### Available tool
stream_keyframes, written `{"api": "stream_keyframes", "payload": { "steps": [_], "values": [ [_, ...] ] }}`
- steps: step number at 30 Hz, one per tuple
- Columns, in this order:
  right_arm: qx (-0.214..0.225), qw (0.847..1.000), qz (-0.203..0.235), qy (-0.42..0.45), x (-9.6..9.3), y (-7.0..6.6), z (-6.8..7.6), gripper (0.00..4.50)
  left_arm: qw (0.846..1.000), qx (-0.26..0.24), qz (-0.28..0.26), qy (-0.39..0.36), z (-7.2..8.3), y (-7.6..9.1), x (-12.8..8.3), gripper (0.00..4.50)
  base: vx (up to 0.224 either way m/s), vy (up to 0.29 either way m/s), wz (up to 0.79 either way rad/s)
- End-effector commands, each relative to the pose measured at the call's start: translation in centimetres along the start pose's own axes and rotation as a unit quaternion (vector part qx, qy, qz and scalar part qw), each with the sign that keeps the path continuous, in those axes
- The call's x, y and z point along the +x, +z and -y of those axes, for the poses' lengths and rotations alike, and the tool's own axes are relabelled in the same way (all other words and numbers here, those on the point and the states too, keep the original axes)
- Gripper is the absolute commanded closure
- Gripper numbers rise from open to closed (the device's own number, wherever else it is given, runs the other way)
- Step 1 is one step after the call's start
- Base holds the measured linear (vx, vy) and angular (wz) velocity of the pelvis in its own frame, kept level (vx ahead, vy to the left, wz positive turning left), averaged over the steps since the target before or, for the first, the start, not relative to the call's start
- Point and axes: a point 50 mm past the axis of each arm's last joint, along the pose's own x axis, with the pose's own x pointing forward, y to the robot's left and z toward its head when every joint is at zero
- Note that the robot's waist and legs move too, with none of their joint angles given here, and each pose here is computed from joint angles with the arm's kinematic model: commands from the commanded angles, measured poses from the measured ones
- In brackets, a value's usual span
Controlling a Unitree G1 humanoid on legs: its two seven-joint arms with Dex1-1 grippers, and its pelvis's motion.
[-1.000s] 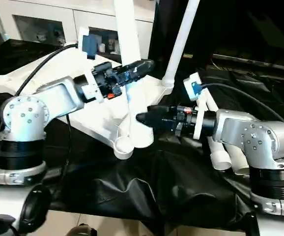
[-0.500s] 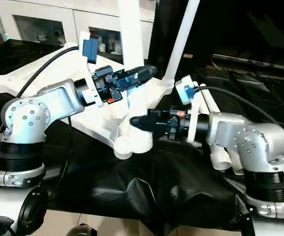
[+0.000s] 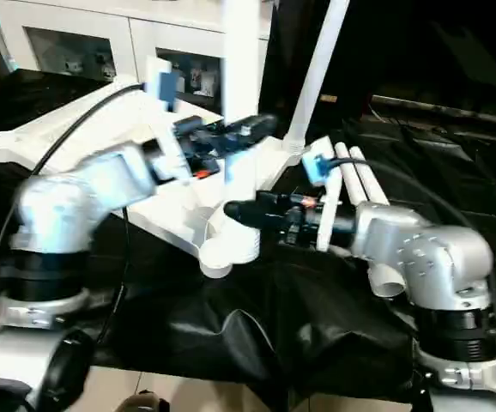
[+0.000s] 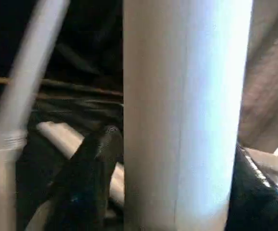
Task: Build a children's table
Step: Pick table leg
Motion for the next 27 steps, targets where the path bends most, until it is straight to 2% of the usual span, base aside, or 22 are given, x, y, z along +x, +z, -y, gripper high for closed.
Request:
{"api": "stream_keyframes", "payload": {
  "steps": [1, 3, 6, 12, 16, 17, 21, 24, 27],
  "values": [
    [-0.027, 1.0, 0.011, -0.009, 0.1, 0.5, -0.3, 2.57, 0.999, 0.015, -0.003, 0.029, 0.0, -0.3, 0.1, 1.92, 0.0, 0.0, 0.0],
    [-0.027, 0.999, 0.013, -0.02, 0.5, 0.5, -0.1, 2.57, 0.998, 0.007, 0.005, 0.057, 0.0, -0.5, 0.2, 1.88, 0.0, 0.0, 0.0],
    [-0.03, 0.999, 0.017, -0.03, 0.9, 0.4, 0.0, 2.58, 0.996, 0.011, 0.009, 0.083, 0.1, -0.8, 0.2, 2.28, 0.0, 0.0, 0.0],
    [-0.038, 0.998, 0.021, -0.038, 1.1, 0.5, 0.1, 2.6, 0.996, 0.023, 0.019, 0.086, 0.3, -0.6, 0.3, 2.57, 0.0, 0.0, 0.0],
    [-0.05, 0.998, 0.024, -0.039, 1.2, 0.6, 0.1, 2.6, 0.996, 0.035, 0.019, 0.077, 0.6, -0.2, 0.3, 2.6, 0.0, 0.0, 0.0],
    [-0.044, 0.998, 0.026, -0.029, 1.2, 0.6, 0.0, 2.04, 0.997, 0.039, 0.02, 0.071, 0.7, -0.1, 0.3, 2.6, 0.0, 0.0, 0.0],
    [-0.03, 0.999, 0.02, -0.005, 0.7, 0.7, -0.1, 1.83, 0.997, 0.066, 0.012, 0.034, 1.4, 0.3, 0.5, 2.61, 0.0, 0.0, 0.0],
    [-0.024, 1.0, 0.013, 0.001, 0.4, 0.8, -0.1, 1.45, 0.997, 0.079, 0.005, 0.013, 1.8, 0.3, 0.6, 2.62, 0.0, 0.0, 0.0],
    [-0.016, 1.0, 0.002, 0.01, -0.1, 0.8, 0.2, 1.45, 0.996, 0.093, -0.01, -0.015, 2.3, 0.1, 0.7, 2.62, 0.0, 0.0, 0.0]
  ]
}}
